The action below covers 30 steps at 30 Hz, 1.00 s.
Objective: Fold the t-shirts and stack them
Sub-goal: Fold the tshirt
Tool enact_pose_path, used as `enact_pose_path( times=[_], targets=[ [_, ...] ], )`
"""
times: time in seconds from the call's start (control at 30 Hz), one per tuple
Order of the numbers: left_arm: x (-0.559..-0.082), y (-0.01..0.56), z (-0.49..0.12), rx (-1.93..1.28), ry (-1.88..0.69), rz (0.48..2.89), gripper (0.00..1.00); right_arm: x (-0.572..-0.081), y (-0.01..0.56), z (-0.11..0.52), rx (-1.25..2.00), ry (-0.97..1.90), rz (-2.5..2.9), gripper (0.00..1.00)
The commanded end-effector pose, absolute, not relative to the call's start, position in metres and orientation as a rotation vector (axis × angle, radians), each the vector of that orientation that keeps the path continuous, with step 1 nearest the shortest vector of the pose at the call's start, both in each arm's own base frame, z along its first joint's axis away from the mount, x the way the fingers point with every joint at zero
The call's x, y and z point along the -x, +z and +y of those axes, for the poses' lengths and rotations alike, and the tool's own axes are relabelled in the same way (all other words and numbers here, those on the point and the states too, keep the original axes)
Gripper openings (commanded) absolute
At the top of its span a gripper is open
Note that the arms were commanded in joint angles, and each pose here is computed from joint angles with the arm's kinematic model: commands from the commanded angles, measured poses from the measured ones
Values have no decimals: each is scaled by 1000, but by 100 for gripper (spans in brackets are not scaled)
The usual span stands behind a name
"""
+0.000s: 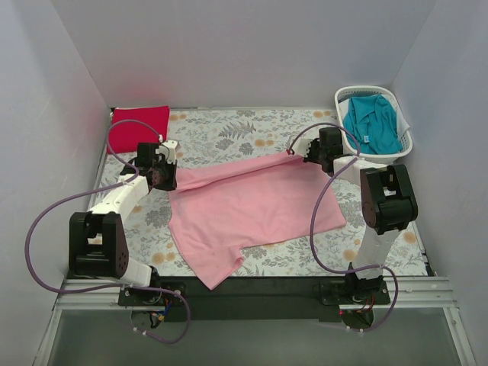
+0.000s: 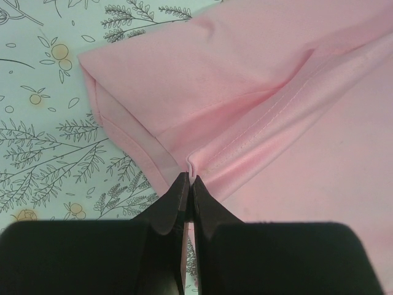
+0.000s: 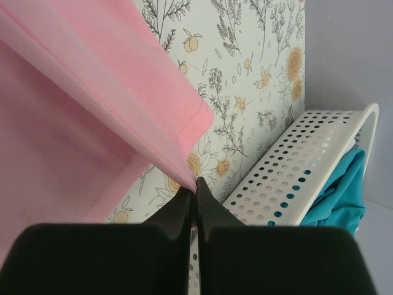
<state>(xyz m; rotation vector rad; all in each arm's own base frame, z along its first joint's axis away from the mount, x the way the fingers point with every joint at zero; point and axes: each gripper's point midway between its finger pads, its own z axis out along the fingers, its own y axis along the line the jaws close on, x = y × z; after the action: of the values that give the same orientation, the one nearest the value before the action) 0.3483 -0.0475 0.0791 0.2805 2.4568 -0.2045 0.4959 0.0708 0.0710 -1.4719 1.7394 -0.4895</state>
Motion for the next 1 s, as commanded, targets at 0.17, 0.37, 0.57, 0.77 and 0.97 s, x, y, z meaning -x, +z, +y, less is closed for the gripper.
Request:
enact_pose_path(
  times=[0.17,0.37,0.57,0.77,0.97],
  targets=[
    [-341,83,-42,-323,-159,2452,0,-495,86,64,1477,-541,1698,1],
    [-342,80,-39,-337,-138,2459,0,-485,74,62,1521,-539,1705,1],
    [-346,86,-41,-342,-147,2443,0,-482,76,62,1529,-539,1700,1],
    [-337,78,-44,-386,-177,2477,0,-477,64,58,1571,-541,1727,1],
    [-318,87,-51,-503,-241,2481,14,-456,68,55,1626,-517,1738,25]
  ],
)
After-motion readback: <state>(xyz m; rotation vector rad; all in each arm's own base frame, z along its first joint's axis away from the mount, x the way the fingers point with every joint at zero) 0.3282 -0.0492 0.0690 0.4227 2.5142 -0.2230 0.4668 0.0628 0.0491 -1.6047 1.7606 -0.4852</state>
